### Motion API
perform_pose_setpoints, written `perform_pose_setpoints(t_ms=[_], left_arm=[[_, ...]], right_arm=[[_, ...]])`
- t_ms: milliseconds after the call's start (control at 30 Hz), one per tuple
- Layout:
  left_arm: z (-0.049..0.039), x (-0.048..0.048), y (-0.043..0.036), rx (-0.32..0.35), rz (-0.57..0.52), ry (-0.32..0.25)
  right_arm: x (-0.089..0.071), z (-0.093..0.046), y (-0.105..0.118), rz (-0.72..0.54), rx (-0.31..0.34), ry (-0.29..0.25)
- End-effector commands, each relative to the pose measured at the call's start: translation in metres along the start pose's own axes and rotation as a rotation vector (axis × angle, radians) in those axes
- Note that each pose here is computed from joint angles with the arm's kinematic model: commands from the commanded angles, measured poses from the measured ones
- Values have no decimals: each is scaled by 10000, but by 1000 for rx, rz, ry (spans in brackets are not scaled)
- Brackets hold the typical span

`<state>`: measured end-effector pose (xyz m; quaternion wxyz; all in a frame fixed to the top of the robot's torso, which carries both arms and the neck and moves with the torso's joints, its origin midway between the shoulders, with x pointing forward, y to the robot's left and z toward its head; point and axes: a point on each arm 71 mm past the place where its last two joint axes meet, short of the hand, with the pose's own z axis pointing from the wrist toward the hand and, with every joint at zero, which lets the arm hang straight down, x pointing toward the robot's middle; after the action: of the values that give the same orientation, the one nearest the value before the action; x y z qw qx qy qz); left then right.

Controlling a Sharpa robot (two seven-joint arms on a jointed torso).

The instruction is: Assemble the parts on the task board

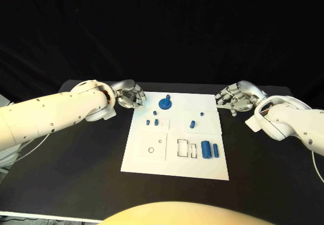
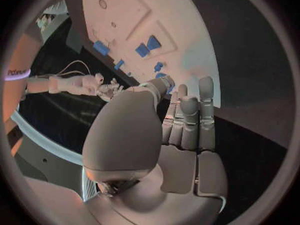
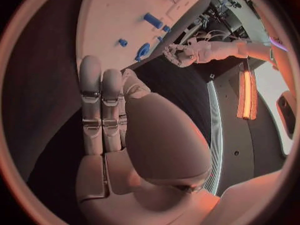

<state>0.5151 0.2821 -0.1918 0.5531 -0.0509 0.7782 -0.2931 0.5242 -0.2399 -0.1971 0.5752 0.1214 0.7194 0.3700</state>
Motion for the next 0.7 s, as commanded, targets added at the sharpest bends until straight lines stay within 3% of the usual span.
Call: perform_pose_setpoints(t_ms=[33,333,500,700], left_arm=[[-39,-76,-37,70,-374,-47],[-161,-126,-87,145,-691,-48],[-195,-122,-138,167,-760,-54],[-208,-103,-197,183,-786,-51]], right_arm=[[78,42,93,-223,-49,40],[290,182,370,-453,-75,25],[379,237,462,-528,-78,20],[500,254,506,-569,-79,59]])
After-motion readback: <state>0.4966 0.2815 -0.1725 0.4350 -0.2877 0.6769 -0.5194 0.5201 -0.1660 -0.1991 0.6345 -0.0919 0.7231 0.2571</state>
